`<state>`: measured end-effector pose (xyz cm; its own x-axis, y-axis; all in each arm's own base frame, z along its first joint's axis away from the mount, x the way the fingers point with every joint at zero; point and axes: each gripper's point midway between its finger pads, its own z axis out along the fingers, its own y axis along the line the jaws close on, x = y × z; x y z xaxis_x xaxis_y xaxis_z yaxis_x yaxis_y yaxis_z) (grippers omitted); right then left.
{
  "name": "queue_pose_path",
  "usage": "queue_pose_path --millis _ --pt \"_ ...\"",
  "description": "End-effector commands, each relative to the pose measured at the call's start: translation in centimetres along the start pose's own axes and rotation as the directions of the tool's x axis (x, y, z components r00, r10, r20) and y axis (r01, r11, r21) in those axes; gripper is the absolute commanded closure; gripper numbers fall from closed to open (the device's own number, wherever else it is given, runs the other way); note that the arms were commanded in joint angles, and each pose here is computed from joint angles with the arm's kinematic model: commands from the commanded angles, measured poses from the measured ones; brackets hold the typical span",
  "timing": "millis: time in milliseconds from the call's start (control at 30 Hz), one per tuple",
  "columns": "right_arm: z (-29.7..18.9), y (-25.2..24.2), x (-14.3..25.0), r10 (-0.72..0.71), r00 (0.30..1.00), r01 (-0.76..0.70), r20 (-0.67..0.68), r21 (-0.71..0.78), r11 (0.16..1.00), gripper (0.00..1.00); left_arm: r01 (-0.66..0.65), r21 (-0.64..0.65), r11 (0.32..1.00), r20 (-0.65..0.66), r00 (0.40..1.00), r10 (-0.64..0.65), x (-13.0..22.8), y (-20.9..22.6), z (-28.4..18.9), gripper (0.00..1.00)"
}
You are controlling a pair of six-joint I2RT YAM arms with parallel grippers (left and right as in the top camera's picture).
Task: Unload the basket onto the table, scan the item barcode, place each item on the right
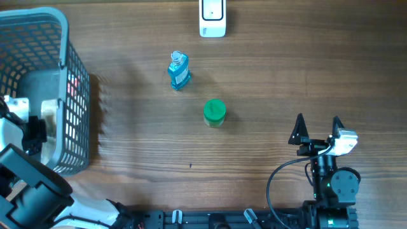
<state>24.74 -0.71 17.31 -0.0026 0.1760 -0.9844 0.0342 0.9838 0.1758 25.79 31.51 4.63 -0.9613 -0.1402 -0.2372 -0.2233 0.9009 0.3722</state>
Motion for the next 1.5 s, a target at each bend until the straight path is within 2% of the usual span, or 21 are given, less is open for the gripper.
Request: queue_pose_path --millis 0,33,167,267,400,533,867,1067,1167,1267,1467 --pt "-0.1 0.4 -0.2 -0.018 1.000 0.018 0.009 -0.022 1.000 0.00 0.012 -0.012 1.000 0.008 1.000 -0.012 0.0 0.4 -0.5 0.49" --pt "-0.1 0.4 -0.2 -0.018 1.000 0.018 0.009 -0.022 1.000 0.00 0.012 -0.010 1.000 0.010 1.000 -0.012 0.0 0.4 -0.5 0.59" --pt "-0.1 0.4 -0.2 -0.018 1.000 0.018 0.009 -0.022 1.000 0.00 0.012 -0.009 1.000 0.010 1.000 -0.012 0.0 0.3 -0.5 0.61" --pt "-0.1 0.4 -0.2 -0.018 1.000 0.018 0.009 -0.022 1.000 0.00 0.012 0.005 1.000 0.021 1.000 -0.012 -0.2 0.1 -0.5 0.68" --pt "-0.1 0.4 -0.2 -0.018 1.000 0.018 0.009 -0.022 1.000 0.00 0.012 0.020 1.000 0.032 0.999 -0.012 -0.4 -0.2 -0.5 0.85" --pt "-0.1 0.4 -0.2 -0.018 1.000 0.018 0.009 -0.022 1.000 0.00 0.012 0.020 1.000 0.032 0.999 -0.012 -0.4 -0.2 -0.5 0.96" --pt "-0.1 0.4 -0.2 -0.018 1.000 0.018 0.009 -0.022 1.000 0.00 0.045 0.022 0.999 0.043 0.998 -0.046 -1.0 -0.6 -0.9 0.96" --pt "-0.1 0.4 -0.2 -0.018 1.000 0.018 0.009 -0.022 1.000 0.00 0.025 0.000 1.000 0.109 0.994 -0.025 -2.8 -0.9 -3.2 0.96" --pt "-0.1 0.4 -0.2 -0.018 1.000 0.018 0.009 -0.022 1.000 0.00 0.016 -0.034 0.999 0.186 0.982 -0.009 -4.8 -0.6 -6.0 0.96" --pt "-0.1 0.4 -0.2 -0.018 1.000 0.018 0.009 -0.022 1.000 0.00 0.070 -0.057 0.996 0.266 0.963 -0.052 -6.5 0.1 -8.9 0.96" --pt "-0.1 0.4 -0.2 -0.018 1.000 0.018 0.009 -0.022 1.000 0.00 0.241 -0.088 0.967 0.460 0.871 -0.175 -8.9 3.3 -16.9 0.96"
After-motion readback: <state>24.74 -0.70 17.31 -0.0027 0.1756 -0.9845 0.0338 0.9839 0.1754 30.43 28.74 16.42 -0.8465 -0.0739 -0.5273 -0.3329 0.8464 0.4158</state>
